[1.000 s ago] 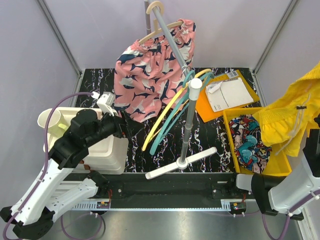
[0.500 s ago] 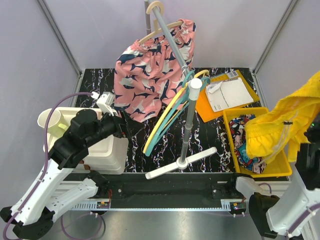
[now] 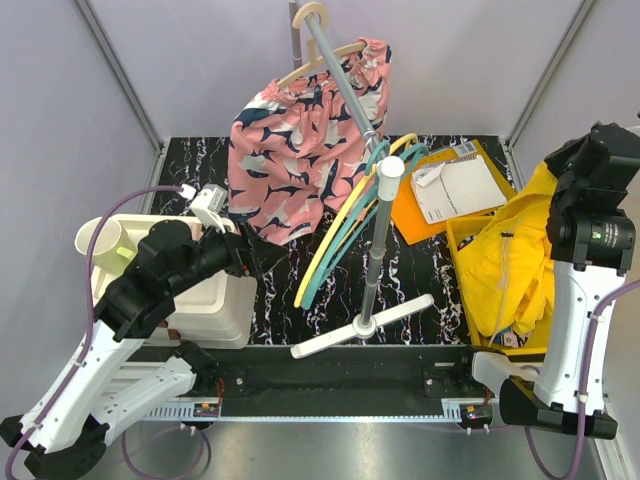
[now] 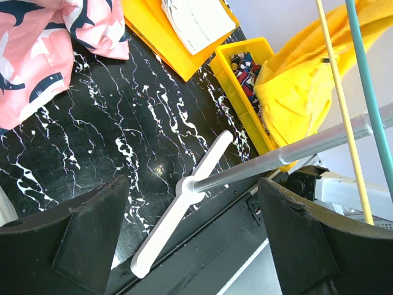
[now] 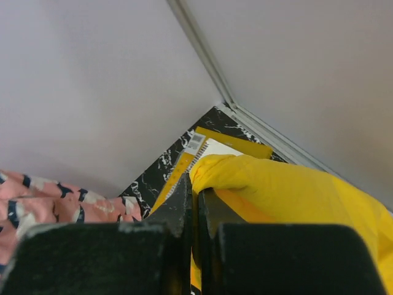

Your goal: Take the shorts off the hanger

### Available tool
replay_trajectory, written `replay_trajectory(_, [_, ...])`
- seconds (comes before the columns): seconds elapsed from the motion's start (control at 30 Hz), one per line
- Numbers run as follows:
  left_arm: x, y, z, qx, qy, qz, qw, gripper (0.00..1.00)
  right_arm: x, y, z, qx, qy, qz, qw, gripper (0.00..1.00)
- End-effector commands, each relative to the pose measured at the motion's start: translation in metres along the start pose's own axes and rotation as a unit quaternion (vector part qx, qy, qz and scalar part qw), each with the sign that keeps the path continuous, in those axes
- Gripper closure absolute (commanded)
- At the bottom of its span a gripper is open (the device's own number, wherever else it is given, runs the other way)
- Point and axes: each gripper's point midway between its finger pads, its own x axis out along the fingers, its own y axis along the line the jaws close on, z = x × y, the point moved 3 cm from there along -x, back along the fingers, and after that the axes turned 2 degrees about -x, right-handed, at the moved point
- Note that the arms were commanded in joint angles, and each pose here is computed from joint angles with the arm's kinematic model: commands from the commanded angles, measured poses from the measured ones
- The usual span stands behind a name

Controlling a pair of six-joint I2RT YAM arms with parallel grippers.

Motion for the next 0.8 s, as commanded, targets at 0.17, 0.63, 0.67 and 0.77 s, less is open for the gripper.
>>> replay_trajectory(0.17, [-0.006,-0.007,0.012,0.021,-0.028,-0.016,0.999,0.11,-0.03,-0.068,0.035,0.029,-0.118,-0.203,0.972,1.0])
replay_trajectory(0.63, [-0.011,-0.01,0.012,0.039,-0.03,-0.028,0.998,0.11,-0.024,-0.087,-0.071,0.07,-0.003,-0.18,0.981,0.98])
replay_trajectory(0.67, [-0.012,-0.01,0.012,0.04,-0.032,-0.027,0.998,0.11,-0.024,-0.086,-0.086,0.077,0.024,-0.172,0.982,0.98])
replay_trajectory(0.77, [-0.014,-0.009,0.013,0.041,-0.038,-0.027,0.998,0.11,-0.022,-0.084,-0.129,0.11,0.09,-0.154,0.978,0.97])
